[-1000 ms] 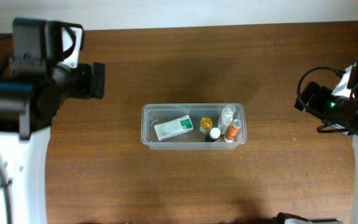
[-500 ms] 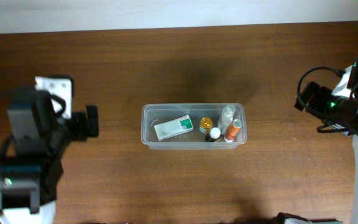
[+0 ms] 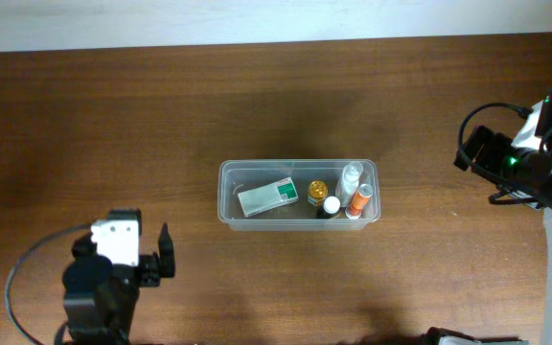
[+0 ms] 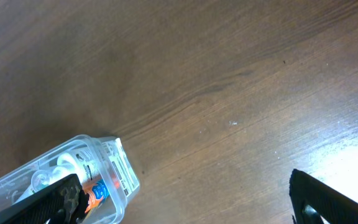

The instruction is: Pack container

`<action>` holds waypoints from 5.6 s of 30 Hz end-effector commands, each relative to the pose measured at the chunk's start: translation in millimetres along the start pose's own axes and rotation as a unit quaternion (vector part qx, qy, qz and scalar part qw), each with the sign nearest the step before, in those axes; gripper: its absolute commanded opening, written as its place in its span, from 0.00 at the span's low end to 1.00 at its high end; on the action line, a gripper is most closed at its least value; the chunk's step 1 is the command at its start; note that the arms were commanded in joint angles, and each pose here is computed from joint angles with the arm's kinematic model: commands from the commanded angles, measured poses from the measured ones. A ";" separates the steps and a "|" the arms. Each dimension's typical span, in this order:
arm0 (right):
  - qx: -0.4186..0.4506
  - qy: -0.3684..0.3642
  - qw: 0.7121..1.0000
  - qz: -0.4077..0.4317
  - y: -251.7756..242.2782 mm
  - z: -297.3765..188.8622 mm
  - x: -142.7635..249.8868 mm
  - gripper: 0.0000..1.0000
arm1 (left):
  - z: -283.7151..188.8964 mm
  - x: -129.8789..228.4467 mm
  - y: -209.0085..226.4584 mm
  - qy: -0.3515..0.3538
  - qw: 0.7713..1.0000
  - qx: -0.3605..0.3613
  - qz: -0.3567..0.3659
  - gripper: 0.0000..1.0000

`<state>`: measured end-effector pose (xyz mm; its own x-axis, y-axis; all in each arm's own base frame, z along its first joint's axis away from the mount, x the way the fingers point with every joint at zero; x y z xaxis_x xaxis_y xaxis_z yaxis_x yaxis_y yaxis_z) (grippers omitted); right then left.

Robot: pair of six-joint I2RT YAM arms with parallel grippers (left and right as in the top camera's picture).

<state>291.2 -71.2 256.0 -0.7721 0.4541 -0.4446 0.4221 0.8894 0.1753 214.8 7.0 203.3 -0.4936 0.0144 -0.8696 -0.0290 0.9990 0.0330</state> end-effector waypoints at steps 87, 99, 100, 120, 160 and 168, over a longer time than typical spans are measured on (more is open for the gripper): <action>-0.131 -0.334 0.879 -0.313 13.5 36.1 144.0 0.98 | 29.3 84.7 -9.4 -0.033 0.999 0.022 0.003 1.00; -0.145 -0.323 0.881 -0.313 10.7 65.7 163.1 0.98 | 29.3 84.7 -9.4 -0.033 0.999 0.022 0.003 1.00; -0.145 -0.322 0.881 -0.313 10.6 66.5 163.4 0.98 | 29.3 84.7 -9.4 -0.033 0.999 0.022 0.003 1.00; -0.145 -0.313 0.885 -0.312 9.0 73.8 166.8 0.98 | 29.3 84.7 -9.4 -0.033 0.999 0.022 0.003 1.00; -0.145 -0.313 0.885 -0.312 9.0 73.8 166.8 0.98 | 29.3 84.7 -9.4 -0.033 0.999 0.022 0.003 1.00; -0.145 -0.313 0.885 -0.312 9.0 73.9 166.9 0.98 | 29.3 84.7 -9.4 -0.033 0.999 0.022 0.003 1.00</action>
<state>201.3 6.1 118.9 -0.3693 -0.1635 -0.9148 -0.1874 0.9773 -0.0990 198.6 1.1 115.7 -0.4391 0.0146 -0.8983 0.0013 0.9999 0.0157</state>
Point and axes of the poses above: each gripper's point midway between its finger pads, its own z axis out along the fingers, its own y axis along the line the jaws close on, x = y × z, the point moved 1 cm from there along -z, back along the fingers, and after that the axes turned 4 degrees about -z, right-handed, at the moved point
